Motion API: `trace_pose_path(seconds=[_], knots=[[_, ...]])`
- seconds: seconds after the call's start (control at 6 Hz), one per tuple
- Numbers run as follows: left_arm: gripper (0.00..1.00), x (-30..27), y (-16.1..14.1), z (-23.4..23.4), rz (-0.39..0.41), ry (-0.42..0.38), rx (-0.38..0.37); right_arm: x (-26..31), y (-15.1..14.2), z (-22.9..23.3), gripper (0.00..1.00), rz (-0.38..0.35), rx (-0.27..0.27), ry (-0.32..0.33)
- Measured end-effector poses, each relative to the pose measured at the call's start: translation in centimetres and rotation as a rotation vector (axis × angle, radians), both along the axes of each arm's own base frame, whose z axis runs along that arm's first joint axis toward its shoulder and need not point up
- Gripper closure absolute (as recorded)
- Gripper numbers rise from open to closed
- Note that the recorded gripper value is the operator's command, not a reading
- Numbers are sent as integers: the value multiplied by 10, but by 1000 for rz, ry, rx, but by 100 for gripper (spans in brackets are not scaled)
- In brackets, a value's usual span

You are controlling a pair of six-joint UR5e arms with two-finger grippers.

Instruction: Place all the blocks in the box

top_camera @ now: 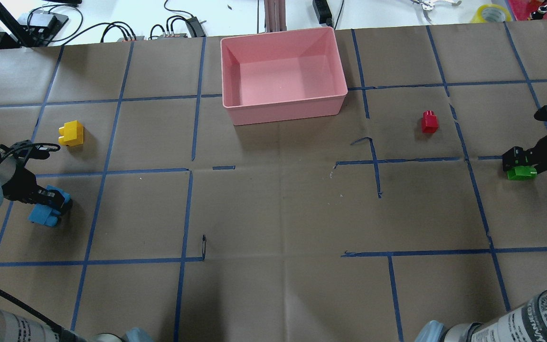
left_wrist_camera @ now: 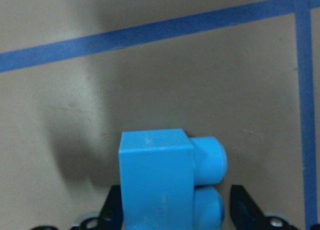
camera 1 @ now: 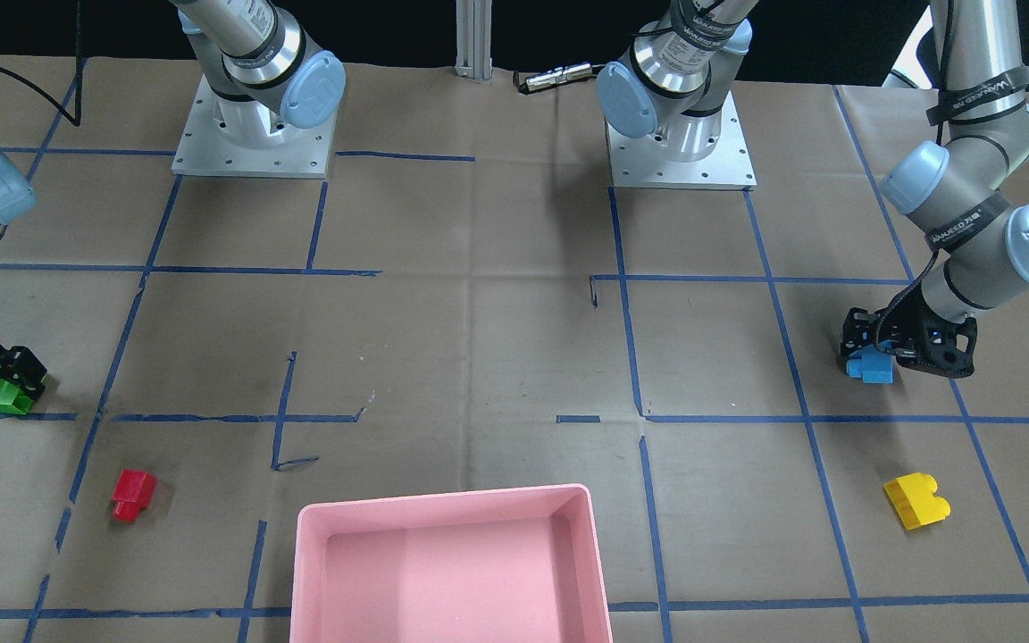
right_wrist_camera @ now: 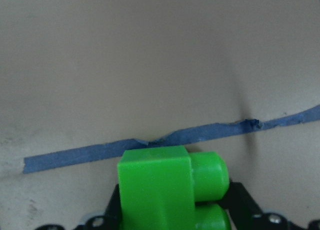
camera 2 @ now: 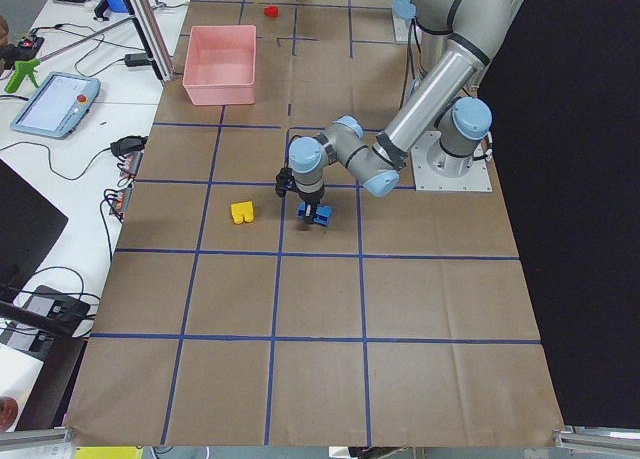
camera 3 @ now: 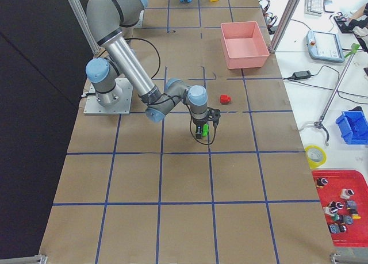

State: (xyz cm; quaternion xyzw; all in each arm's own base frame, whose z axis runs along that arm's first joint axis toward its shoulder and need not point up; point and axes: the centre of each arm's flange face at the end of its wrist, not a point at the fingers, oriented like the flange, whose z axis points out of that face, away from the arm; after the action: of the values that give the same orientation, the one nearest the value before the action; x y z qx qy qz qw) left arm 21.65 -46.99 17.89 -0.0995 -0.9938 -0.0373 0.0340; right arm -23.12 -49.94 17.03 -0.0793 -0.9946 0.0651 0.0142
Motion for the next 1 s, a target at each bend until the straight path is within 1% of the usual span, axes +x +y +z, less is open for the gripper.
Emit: trace_pose_path(seconds=[0.17,0.33,0.5,0.67,0.83,1.0], knots=[[76,2,-3,5,-2,-10,-8,-1,0,3,86,19,0,7],[90,4,-9,16,-7,-25,-24,-2,-1,8,90,39,-2,17],[100,6,-15,26,-14,-38,-38,-4,-3,23,91,55,6,14],[100,7,-17,31,-23,-43,-42,-4,-4,52,94,61,24,0],[100,7,-18,32,-29,-44,-44,5,-10,87,94,77,23,-8],[100,6,-19,34,-35,-47,-48,30,-28,121,94,128,-9,3]])
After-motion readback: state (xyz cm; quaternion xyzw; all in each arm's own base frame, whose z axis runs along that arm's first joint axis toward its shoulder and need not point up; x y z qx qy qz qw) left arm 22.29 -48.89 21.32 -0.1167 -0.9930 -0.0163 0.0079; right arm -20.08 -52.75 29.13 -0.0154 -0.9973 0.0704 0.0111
